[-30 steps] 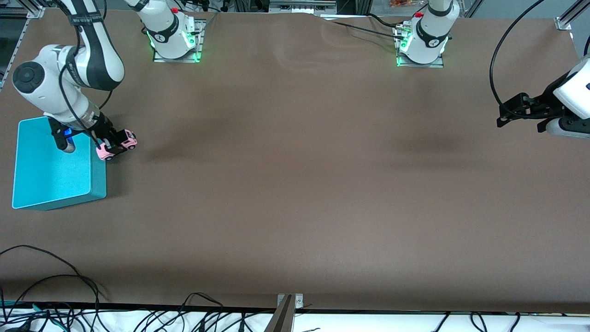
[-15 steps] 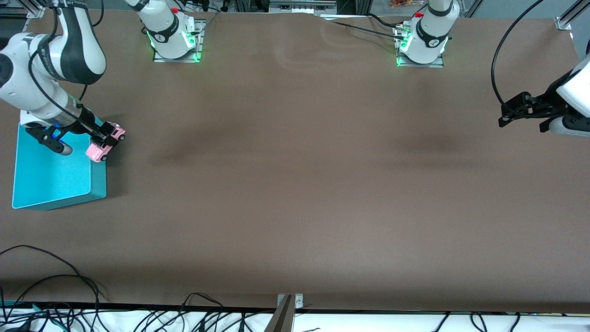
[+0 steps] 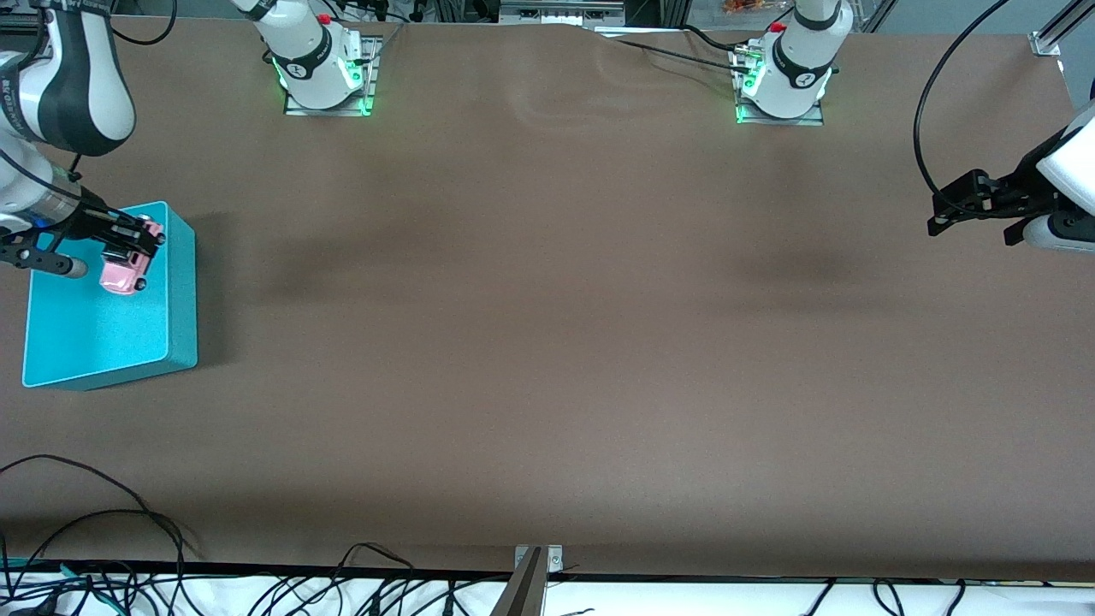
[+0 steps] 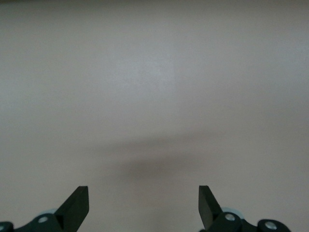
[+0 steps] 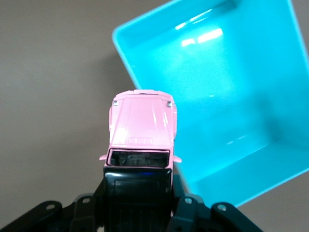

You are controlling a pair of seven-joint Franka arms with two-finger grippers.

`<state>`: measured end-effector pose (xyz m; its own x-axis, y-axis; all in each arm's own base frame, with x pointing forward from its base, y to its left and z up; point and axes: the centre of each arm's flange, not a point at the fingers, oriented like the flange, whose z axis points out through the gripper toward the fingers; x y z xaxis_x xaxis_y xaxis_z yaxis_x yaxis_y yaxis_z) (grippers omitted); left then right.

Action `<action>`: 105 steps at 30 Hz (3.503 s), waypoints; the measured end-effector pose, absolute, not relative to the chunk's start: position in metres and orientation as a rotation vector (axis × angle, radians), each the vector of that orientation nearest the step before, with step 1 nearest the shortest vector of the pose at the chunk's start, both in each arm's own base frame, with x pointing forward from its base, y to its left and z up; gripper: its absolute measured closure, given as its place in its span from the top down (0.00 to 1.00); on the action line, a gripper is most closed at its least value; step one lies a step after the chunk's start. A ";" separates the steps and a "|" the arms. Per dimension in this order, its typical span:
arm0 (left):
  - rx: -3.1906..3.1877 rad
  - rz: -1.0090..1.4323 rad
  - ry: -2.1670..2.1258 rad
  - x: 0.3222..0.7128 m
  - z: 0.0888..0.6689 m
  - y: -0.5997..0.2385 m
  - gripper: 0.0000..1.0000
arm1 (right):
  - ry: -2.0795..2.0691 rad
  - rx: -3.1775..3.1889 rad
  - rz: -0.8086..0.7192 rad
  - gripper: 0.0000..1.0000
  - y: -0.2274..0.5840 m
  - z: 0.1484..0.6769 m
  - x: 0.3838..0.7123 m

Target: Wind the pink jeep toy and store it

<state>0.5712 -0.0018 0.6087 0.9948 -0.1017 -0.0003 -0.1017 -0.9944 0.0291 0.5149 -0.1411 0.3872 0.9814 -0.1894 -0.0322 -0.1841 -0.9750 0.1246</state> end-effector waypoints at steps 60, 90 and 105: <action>3.109 -0.003 -0.158 0.571 0.609 -0.002 1.00 | 0.014 2.857 -0.275 0.52 -0.124 0.256 0.528; 3.110 0.000 -0.141 0.571 0.609 0.004 1.00 | -0.106 2.866 -0.313 0.52 -0.218 0.196 0.499; 3.113 0.034 -0.089 0.571 0.620 0.024 1.00 | -0.079 2.872 -0.310 1.00 -0.208 0.196 0.505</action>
<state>0.5715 0.0239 0.6195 0.9981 -0.0568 0.0224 -0.0574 -0.9980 0.0265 0.5046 -0.2078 0.1959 0.9758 -0.0804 -0.2031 -0.0269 -0.9670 0.2535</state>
